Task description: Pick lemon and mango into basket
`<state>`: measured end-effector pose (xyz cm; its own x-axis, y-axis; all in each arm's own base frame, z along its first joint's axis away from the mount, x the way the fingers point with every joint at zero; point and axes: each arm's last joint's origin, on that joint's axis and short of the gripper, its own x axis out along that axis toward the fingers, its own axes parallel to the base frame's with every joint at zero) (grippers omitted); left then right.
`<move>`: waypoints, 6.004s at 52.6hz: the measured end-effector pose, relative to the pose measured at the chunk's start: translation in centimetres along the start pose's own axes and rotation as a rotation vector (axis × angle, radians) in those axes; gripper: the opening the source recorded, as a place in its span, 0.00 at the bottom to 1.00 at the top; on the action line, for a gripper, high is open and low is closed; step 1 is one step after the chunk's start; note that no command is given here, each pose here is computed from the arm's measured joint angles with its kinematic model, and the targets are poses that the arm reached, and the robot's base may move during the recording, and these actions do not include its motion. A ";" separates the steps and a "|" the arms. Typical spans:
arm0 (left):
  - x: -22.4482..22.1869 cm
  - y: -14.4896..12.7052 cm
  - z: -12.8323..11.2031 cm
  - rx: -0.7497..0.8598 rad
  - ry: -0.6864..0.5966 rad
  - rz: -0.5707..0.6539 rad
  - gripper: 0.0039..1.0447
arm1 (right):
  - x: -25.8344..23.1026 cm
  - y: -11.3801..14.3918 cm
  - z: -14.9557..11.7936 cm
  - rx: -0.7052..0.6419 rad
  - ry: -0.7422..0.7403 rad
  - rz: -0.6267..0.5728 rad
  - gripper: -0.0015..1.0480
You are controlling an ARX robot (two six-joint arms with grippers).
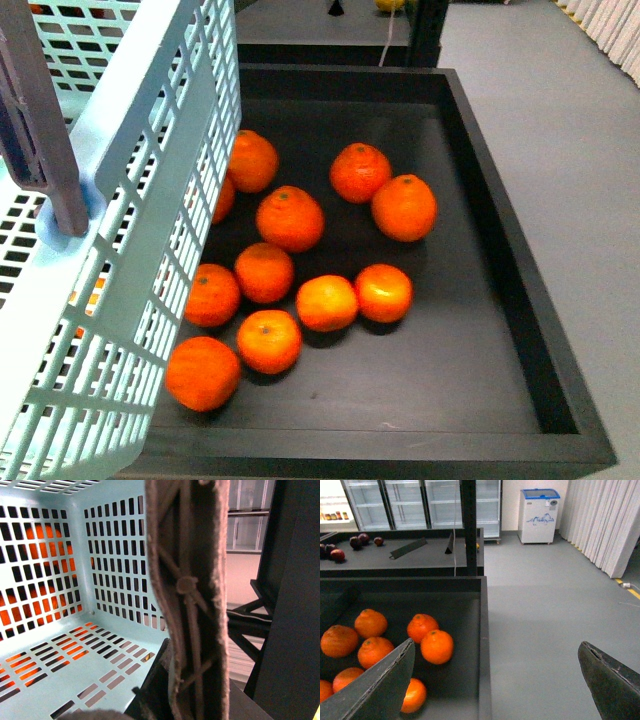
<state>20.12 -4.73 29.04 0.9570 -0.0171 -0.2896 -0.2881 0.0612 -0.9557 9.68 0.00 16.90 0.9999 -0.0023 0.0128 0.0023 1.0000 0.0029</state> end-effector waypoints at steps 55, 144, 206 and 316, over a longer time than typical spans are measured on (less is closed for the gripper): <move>0.0 0.0 0.0 0.000 -0.001 0.000 0.06 | 0.0 0.0 0.0 0.000 0.000 0.003 0.92; 3.2 -0.6 -0.7 0.471 0.006 0.156 0.06 | 0.0 0.0 0.0 0.000 0.000 0.005 0.92; 9.8 -5.7 -18.3 0.697 0.724 -0.029 0.05 | 0.0 0.0 0.0 0.000 0.000 0.002 0.92; 9.4 -5.9 -18.3 0.703 0.731 -0.041 0.05 | 21.8 -27.1 -19.9 -0.061 0.756 0.057 0.92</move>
<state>30.18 -23.54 30.95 0.6425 -0.6242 -0.4445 0.0555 0.6164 -0.7854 31.62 -27.05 -2.80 0.7351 0.0299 -0.6773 -0.0709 0.9969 -0.0329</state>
